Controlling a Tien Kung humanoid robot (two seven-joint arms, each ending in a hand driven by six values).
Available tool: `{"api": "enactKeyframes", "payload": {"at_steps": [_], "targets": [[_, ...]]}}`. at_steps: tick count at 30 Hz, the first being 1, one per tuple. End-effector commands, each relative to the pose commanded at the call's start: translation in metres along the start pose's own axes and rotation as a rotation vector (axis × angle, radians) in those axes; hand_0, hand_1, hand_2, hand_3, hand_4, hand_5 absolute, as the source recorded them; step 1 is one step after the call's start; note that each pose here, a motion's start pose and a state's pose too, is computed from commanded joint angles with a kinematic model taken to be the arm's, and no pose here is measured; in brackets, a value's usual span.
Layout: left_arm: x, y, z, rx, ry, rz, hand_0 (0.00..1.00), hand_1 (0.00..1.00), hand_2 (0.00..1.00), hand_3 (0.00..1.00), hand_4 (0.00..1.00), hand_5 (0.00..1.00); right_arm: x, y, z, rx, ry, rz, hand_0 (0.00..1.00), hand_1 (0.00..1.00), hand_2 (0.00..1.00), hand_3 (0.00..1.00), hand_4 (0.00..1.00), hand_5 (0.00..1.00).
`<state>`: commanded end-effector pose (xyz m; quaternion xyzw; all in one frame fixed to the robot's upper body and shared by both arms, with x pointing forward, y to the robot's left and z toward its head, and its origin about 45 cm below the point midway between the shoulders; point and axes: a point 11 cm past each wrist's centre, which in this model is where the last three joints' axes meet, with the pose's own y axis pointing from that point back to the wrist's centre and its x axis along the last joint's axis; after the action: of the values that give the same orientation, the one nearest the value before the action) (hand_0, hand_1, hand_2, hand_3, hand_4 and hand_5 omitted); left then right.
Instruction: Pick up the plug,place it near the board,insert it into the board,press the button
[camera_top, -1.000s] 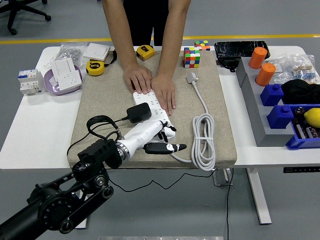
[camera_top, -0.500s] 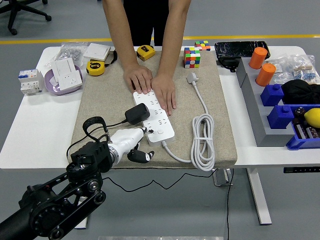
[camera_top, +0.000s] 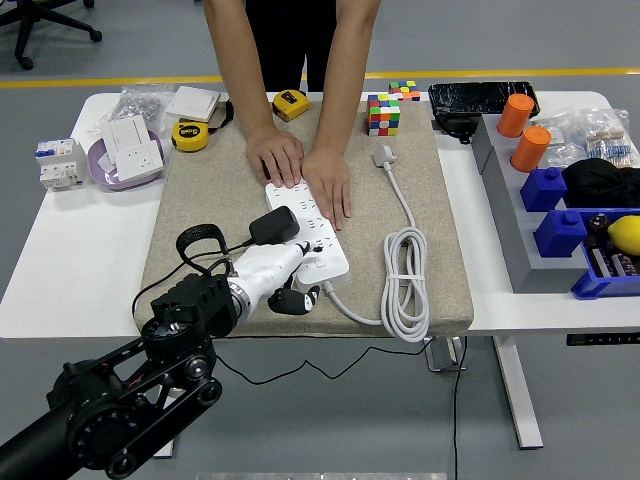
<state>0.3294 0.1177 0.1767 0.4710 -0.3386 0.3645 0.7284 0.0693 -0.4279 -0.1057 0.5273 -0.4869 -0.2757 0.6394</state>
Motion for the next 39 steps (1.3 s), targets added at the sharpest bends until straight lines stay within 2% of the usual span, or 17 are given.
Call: {"api": "enactKeyframes", "payload": {"at_steps": [4,5,14,20,26,34,35,39], "targets": [[0.007,0.003,0.006,-0.013,-0.007,0.013,0.145,0.033,0.170,0.935,0.467,0.243,0.000,0.000,0.000,0.000,0.001,0.001,0.823,0.724,0.702,0.638,0.942,0.610],[0.007,0.004,0.007,-0.015,-0.011,0.008,0.143,0.033,0.172,0.928,0.490,0.094,0.001,0.000,0.001,-0.001,0.001,0.001,0.823,0.724,0.702,0.638,0.942,0.610],[0.006,0.007,0.011,-0.023,-0.042,-0.015,0.141,0.032,0.171,0.926,0.500,0.070,0.002,0.000,0.002,-0.004,0.002,0.002,0.823,0.724,0.701,0.638,0.942,0.611],[-0.011,-0.003,-0.006,0.041,-0.073,-0.083,0.141,0.031,0.171,0.907,0.495,0.079,0.002,0.000,0.002,-0.003,0.001,0.002,0.823,0.724,0.701,0.638,0.943,0.611],[-0.017,-0.007,-0.010,0.058,-0.079,-0.103,0.140,0.030,0.169,0.905,0.494,0.080,0.002,0.000,0.002,-0.004,0.001,0.002,0.823,0.724,0.701,0.638,0.942,0.609],[-0.019,-0.007,-0.008,0.051,-0.085,-0.112,0.141,0.029,0.169,0.901,0.494,0.060,0.002,0.000,0.001,-0.003,0.000,0.004,0.823,0.724,0.702,0.637,0.942,0.611],[-0.019,-0.007,-0.007,0.050,-0.085,-0.112,0.141,0.030,0.170,0.893,0.512,0.002,0.003,0.000,0.001,-0.002,0.000,0.004,0.824,0.725,0.702,0.638,0.943,0.611],[-0.017,-0.007,-0.003,0.031,-0.079,-0.098,0.141,0.030,0.170,0.893,0.512,0.002,0.003,0.000,-0.001,0.000,-0.002,0.006,0.824,0.725,0.702,0.638,0.943,0.611]]}}
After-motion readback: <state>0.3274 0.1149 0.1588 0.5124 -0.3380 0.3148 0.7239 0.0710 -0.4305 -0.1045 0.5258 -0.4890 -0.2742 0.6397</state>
